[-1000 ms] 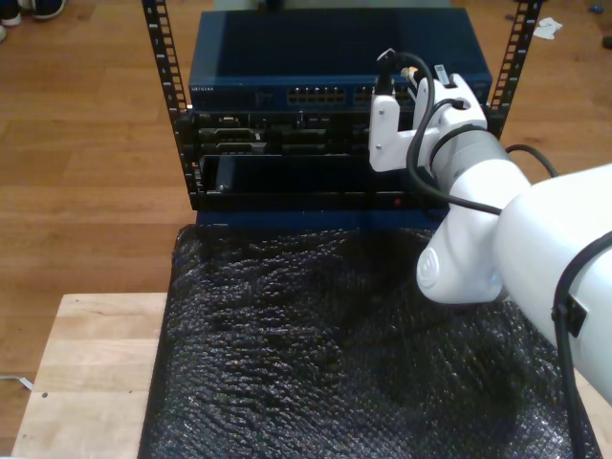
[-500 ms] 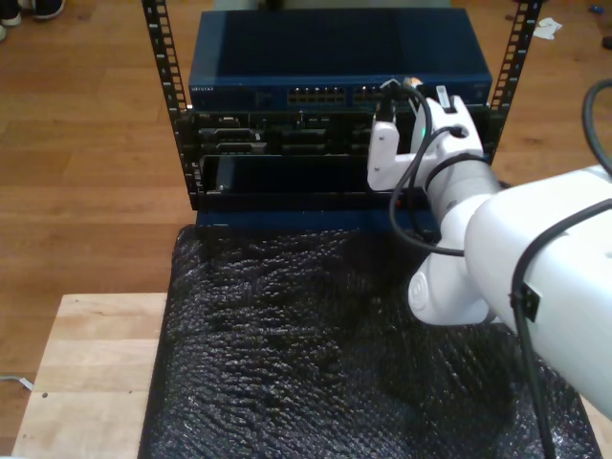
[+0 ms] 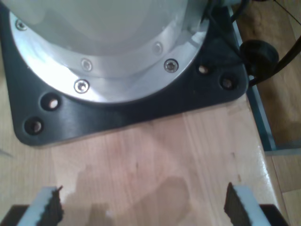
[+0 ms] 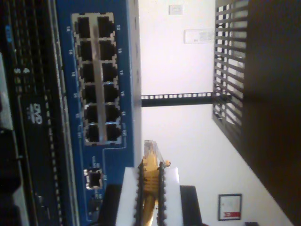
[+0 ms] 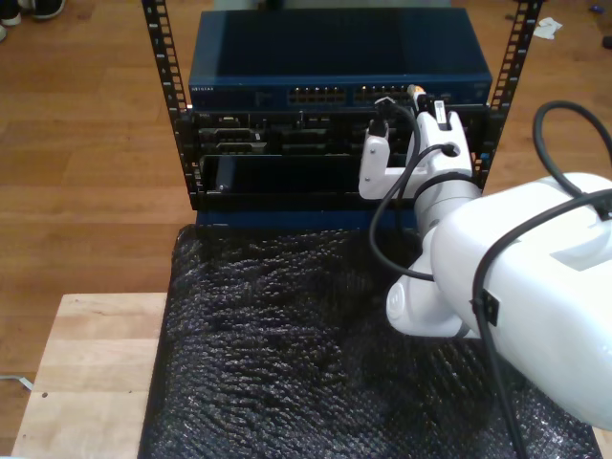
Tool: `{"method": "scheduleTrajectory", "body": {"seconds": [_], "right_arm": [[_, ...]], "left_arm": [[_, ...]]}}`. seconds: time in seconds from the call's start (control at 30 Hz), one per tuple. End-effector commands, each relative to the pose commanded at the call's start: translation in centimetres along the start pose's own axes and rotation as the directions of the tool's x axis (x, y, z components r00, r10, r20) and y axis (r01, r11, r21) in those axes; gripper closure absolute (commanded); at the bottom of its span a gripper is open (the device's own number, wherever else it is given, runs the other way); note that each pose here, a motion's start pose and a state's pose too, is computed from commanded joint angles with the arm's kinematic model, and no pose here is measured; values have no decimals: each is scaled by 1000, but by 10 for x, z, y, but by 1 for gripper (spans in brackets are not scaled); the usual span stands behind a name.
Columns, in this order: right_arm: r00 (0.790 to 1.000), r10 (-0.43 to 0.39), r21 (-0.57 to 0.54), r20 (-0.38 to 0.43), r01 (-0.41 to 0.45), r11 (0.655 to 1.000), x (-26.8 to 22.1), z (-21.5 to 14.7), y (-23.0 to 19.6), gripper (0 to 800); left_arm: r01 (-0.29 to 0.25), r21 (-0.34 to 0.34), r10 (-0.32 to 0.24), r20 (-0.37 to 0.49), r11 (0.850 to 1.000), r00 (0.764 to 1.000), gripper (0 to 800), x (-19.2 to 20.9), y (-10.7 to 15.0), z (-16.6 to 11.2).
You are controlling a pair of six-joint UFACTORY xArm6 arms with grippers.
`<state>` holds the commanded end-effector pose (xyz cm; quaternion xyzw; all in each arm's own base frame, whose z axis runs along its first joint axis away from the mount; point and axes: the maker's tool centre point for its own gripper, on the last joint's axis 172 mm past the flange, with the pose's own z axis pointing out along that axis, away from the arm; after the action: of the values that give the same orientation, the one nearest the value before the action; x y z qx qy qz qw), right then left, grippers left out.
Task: Grab the cable and plug it in
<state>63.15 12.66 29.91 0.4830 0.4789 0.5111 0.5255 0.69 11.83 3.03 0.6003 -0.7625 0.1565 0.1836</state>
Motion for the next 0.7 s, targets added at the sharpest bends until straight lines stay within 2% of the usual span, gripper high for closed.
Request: {"method": "scheduleTrajectory", "body": {"seconds": [0.13,0.43,0.7], "right_arm": [[999,-32,-11,18,32,999,3,-1,-6,800],[996,-47,-7,72,47,999,1,1,-16,800],[995,-23,-19,101,25,1000,5,8,-16,800]], "left_arm": [[0,0,0,0,1000,1000,0,0,0,0],[0,0,0,-2,1000,1000,0,0,0,0],[0,0,0,-2,1000,1000,0,0,0,0]]}}
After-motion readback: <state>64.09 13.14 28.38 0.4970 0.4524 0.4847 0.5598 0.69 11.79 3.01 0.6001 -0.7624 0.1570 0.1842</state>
